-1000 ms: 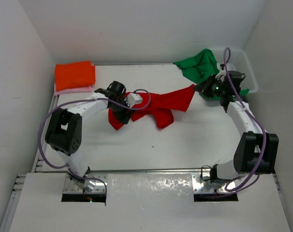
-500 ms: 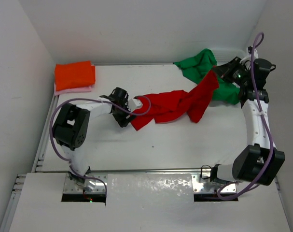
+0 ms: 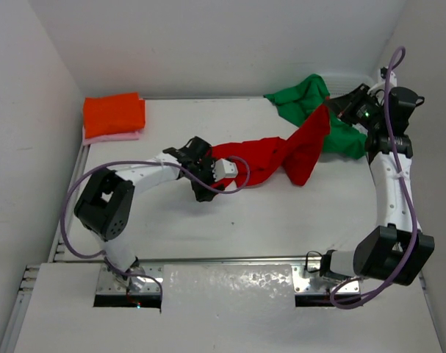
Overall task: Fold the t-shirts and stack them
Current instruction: Flatten out the tshirt
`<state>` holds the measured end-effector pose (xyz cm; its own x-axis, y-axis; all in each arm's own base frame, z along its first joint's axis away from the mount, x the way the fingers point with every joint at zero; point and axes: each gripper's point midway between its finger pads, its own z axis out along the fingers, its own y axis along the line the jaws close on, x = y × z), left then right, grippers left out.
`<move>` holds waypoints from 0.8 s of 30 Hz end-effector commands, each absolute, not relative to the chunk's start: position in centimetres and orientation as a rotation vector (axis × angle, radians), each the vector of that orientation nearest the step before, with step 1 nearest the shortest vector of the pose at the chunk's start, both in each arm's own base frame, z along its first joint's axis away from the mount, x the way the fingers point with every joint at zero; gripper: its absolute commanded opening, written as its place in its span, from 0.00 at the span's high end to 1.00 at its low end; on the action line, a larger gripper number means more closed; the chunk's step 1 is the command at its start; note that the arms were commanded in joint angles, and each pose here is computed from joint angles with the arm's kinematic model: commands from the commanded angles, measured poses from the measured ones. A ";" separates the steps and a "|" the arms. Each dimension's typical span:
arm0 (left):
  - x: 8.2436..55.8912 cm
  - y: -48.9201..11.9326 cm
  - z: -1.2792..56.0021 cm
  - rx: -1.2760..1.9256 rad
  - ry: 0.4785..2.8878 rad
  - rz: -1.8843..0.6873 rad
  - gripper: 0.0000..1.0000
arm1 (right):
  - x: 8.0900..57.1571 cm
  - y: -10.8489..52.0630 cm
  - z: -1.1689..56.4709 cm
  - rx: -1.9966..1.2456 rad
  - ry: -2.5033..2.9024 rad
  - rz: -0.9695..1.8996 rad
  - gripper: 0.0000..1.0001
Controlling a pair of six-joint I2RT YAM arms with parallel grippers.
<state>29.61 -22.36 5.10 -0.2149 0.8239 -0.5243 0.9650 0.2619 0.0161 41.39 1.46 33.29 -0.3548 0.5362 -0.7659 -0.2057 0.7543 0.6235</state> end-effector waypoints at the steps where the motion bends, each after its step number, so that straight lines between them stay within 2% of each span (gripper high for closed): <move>1: 28.6 -21.8 2.5 1.668 2.204 -0.488 0.32 | 40.6 1.4 35.2 0.198 1.724 0.727 1.00; 4: 29.5 -22.5 0.7 1.625 2.254 -0.462 0.32 | 40.4 1.3 34.6 0.200 1.737 0.716 1.00; 6: 31.2 -22.2 -0.1 1.585 2.271 -0.358 0.32 | 40.4 1.3 34.4 0.203 1.741 0.717 1.00; 8: 32.1 -22.0 -1.1 1.542 2.314 -0.310 0.39 | 40.3 1.4 33.8 0.206 1.750 0.723 1.00; 9: 32.7 -22.0 -1.3 1.524 2.310 -0.284 0.46 | 40.3 1.4 33.5 0.207 1.755 0.724 1.00; 10: 32.7 -21.9 -1.5 1.517 2.318 -0.277 0.70 | 40.2 1.5 33.4 0.205 1.757 0.726 1.00; 11: 32.9 -21.8 -1.7 1.501 2.328 -0.269 0.89 | 40.2 1.5 32.9 0.208 1.765 0.730 1.00; 12: 33.4 -21.6 -1.4 1.474 2.333 -0.246 1.00 | 40.2 1.5 32.7 0.213 1.769 0.732 1.00; 13: 33.9 -21.3 -1.0 1.446 2.337 -0.247 1.00 | 40.4 1.4 32.6 0.219 1.770 0.737 1.00; 15: 40.0 -19.5 5.6 1.159 2.294 -0.292 1.00 | 42.8 0.8 33.8 0.219 1.750 0.744 1.00; 17: 43.9 -17.9 11.0 0.968 2.235 -0.385 1.00 | 45.2 0.2 35.5 0.202 1.741 0.735 1.00; 18: 46.8 -14.4 14.0 0.825 2.216 -0.378 1.00 | 46.6 -0.3 36.9 0.188 1.733 0.719 1.00; 19: 50.4 -13.4 20.6 0.733 2.094 -0.372 1.00 | 49.5 -1.3 40.0 0.177 1.717 0.695 1.00; 21: 52.5 -9.2 26.6 0.607 2.024 -0.385 1.00 | 51.7 -2.1 44.0 0.158 1.675 0.690 1.00; 22: 53.8 -7.9 32.9 0.548 1.904 -0.360 1.00 | 52.4 -2.3 45.5 0.159 1.661 0.695 1.00; 23: 53.9 -6.8 35.5 0.520 1.853 -0.357 1.00 | 52.7 -2.4 49.9 0.126 1.557 0.701 1.00; 24: 54.0 -4.1 38.0 0.468 1.804 -0.313 1.00 | 52.4 -2.8 51.5 0.121 1.512 0.707 1.00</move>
